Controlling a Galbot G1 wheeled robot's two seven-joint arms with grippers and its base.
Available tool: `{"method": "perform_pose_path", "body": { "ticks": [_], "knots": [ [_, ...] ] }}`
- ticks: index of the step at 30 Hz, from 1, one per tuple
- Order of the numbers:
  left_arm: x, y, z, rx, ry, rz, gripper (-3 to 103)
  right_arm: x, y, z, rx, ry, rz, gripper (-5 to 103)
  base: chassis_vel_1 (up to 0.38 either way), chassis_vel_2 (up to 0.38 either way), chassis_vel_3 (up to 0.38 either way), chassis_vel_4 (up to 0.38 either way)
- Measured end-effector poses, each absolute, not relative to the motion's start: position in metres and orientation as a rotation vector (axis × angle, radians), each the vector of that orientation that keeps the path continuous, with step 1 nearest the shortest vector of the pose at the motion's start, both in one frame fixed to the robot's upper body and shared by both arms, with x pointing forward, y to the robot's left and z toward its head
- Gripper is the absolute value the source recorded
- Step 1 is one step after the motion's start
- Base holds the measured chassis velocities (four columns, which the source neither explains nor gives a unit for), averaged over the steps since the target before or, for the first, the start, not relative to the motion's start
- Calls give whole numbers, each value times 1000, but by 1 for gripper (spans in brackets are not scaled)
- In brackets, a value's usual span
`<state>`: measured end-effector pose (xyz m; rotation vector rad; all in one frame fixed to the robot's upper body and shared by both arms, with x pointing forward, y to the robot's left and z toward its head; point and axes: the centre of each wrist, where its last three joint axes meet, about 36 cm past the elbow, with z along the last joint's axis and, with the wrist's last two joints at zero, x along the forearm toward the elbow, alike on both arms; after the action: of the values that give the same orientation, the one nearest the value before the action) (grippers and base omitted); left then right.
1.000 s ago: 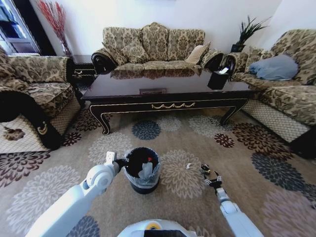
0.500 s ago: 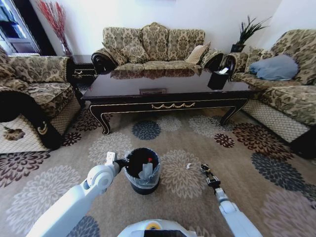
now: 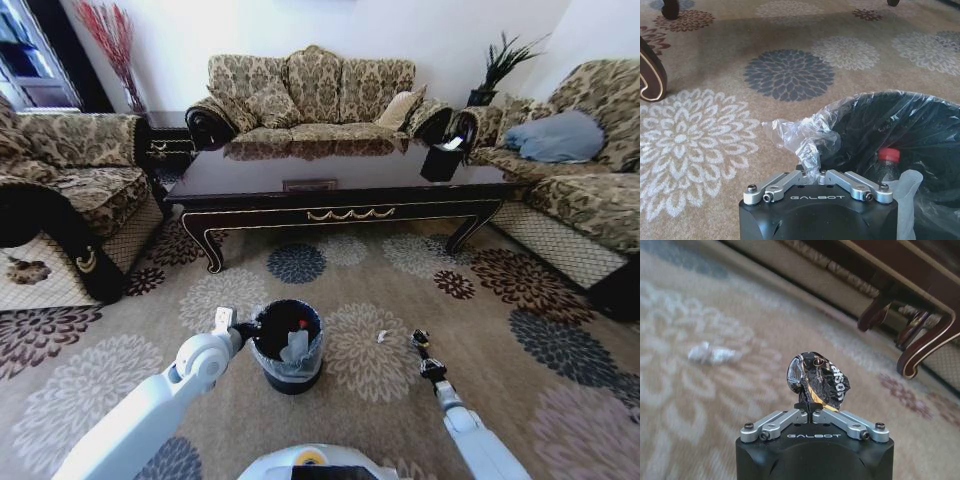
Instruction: Move to the front of the table and pick up the trash from the floor, then place it into the trash bin.
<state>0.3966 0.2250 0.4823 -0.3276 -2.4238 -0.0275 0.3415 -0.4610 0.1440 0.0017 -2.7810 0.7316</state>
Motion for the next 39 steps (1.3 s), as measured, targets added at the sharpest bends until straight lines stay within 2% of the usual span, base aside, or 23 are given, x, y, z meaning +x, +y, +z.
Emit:
{"method": "perform_pose_path", "body": {
  "ticks": [8, 16, 27, 38, 39],
  "knots": [
    [407, 209, 483, -395, -2421, -36, 4, 320, -418, 218, 90, -2961, 670, 0, 0, 0, 0, 0],
    [423, 179, 471, -443, -2409, -50, 4, 275, -335, 308, 332, -3124, 498, 0, 0, 0, 0, 0],
    [437, 129, 473, -567, -2381, -74, 4, 225, -260, 400, 554, -3252, 362, 0, 0, 0, 0, 0],
    [435, 94, 472, -619, -2345, -69, 4, 205, -246, 396, 693, -3210, 353, 0, 0, 0, 0, 0],
    [434, 90, 473, -628, -2344, -73, 4, 204, -245, 394, 691, -3207, 355, -2, 0, 0, 0, 0]
  ]
}}
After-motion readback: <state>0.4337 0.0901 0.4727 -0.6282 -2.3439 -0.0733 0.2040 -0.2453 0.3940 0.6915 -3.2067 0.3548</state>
